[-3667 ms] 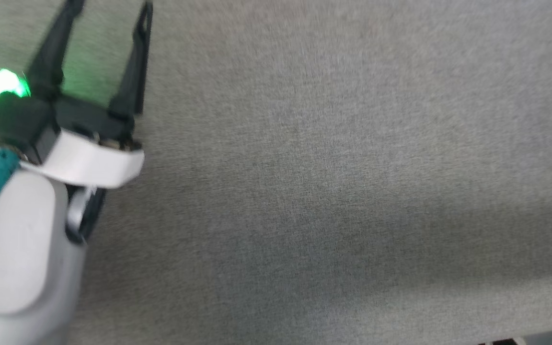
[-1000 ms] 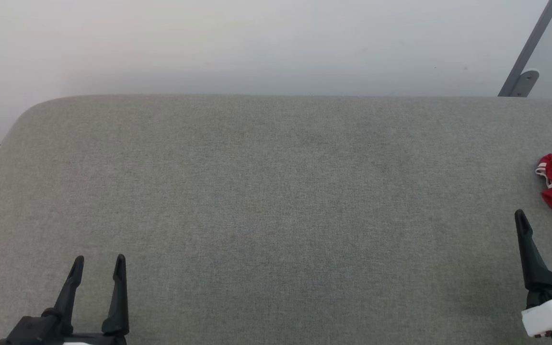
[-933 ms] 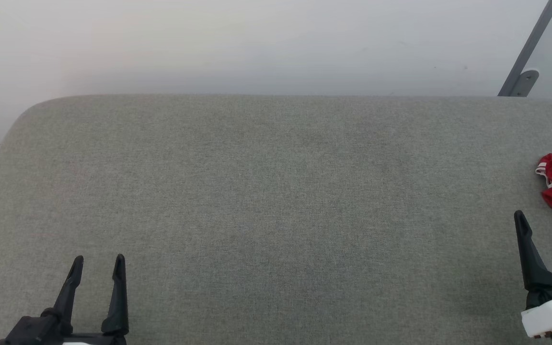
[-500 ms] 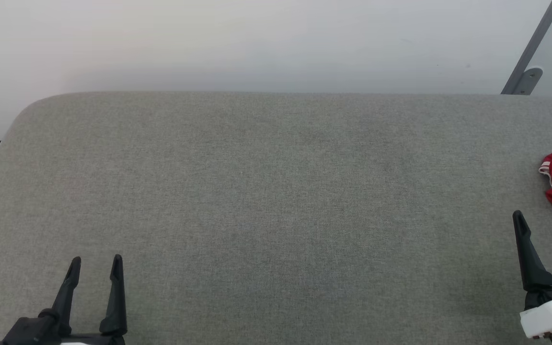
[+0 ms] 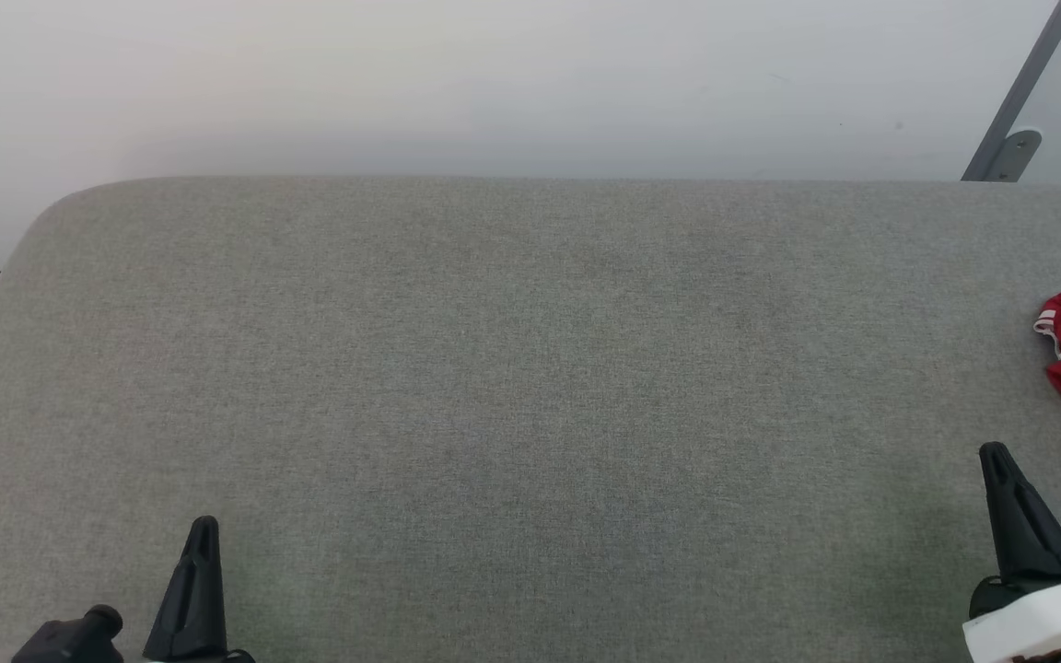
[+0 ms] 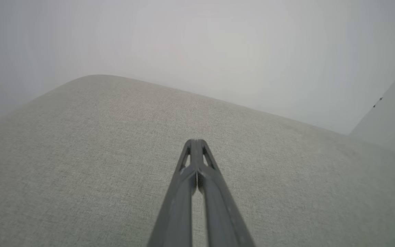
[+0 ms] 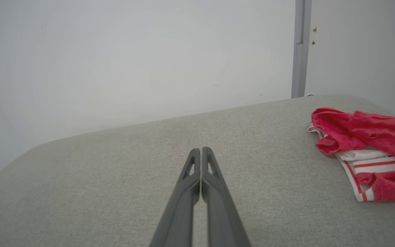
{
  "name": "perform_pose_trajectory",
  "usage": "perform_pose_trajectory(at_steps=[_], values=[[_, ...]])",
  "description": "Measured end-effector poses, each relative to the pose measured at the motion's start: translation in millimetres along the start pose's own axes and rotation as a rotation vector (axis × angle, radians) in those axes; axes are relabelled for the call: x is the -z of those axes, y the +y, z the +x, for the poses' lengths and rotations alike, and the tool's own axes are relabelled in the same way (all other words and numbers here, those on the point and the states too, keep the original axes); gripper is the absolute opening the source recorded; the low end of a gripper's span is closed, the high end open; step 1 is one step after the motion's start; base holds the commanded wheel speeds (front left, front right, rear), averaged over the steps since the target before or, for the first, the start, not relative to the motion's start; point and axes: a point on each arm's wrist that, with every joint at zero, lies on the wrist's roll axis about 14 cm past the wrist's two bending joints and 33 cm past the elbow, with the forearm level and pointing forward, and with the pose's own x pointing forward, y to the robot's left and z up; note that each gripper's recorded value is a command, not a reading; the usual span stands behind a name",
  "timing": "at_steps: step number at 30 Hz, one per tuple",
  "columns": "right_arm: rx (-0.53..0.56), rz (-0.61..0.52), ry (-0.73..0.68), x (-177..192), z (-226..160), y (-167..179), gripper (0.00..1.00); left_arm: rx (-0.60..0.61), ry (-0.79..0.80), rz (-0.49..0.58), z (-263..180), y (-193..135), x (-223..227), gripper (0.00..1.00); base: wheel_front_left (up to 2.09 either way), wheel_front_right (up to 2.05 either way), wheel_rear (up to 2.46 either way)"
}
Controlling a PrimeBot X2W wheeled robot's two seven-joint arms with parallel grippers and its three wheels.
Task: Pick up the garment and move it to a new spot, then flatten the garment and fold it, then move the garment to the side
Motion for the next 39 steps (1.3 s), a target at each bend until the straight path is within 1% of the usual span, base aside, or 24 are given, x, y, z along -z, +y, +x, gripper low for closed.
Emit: perform_pose_trajectory(at_steps=[19, 39], values=[[0.045, 0.321, 0.006, 6, 5, -1, 0.0, -0.046, 0.015, -0.324, 13, 2, 1, 0.0, 0.0, 0.0, 0.0], [0.063, 0.599, -0.006, 8, 11, 3, 0.0, -0.056, 0.024, -0.595, 25, -2, 0, 0.0, 0.0, 0.0, 0.0]])
